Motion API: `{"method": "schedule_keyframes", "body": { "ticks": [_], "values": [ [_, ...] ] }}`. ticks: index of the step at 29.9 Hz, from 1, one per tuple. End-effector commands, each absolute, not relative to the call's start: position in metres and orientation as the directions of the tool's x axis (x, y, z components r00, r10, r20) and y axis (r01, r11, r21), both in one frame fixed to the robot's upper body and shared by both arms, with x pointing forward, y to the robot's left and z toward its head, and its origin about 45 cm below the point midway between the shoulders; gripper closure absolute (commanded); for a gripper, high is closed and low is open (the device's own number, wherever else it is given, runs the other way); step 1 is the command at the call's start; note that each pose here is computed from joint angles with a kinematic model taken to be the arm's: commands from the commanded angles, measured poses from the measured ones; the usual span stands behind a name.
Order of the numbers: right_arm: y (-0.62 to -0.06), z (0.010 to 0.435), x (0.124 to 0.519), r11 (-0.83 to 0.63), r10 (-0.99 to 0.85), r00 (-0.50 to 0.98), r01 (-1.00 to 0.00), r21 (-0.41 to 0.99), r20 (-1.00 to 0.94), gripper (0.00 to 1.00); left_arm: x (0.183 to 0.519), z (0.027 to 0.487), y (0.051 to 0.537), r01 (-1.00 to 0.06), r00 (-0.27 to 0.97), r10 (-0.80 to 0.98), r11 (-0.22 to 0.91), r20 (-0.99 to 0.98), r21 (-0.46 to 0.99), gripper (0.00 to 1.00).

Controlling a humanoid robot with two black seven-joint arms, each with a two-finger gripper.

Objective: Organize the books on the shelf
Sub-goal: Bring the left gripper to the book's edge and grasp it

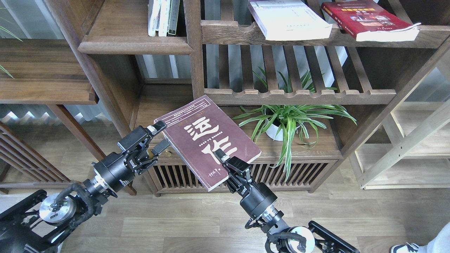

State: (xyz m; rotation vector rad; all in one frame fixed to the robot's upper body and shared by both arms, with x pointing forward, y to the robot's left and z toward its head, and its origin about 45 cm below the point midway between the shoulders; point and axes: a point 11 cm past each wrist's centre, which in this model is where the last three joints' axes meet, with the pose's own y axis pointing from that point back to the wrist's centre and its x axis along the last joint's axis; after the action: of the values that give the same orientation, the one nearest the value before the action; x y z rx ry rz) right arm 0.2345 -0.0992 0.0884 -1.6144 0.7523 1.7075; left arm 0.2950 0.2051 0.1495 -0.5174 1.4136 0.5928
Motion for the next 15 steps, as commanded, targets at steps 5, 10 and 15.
{"method": "schedule_keyframes", "body": {
  "ticks": [5,10,15],
  "values": [
    [-0.096,0.088,0.232,-0.627,0.073,-0.019,-0.779,-0.031,-0.997,0.97,0.288,0.144,0.199,-0.638,0.045,0.078,0.77,-0.996,0.031,0.02],
    [-0.097,0.089,0.234,-0.625,0.073,-0.014,-0.78,-0.035,-0.997,0.97,0.285,0.142,0.199,-0.636,0.039,0.08,0.771,-0.996,0.037,0.02],
    [-0.1,0.089,0.237,-0.614,0.073,-0.015,-0.789,-0.033,-0.997,0.97,0.282,0.139,0.224,-0.649,0.029,0.137,0.756,-0.99,0.086,0.02]
  ]
}}
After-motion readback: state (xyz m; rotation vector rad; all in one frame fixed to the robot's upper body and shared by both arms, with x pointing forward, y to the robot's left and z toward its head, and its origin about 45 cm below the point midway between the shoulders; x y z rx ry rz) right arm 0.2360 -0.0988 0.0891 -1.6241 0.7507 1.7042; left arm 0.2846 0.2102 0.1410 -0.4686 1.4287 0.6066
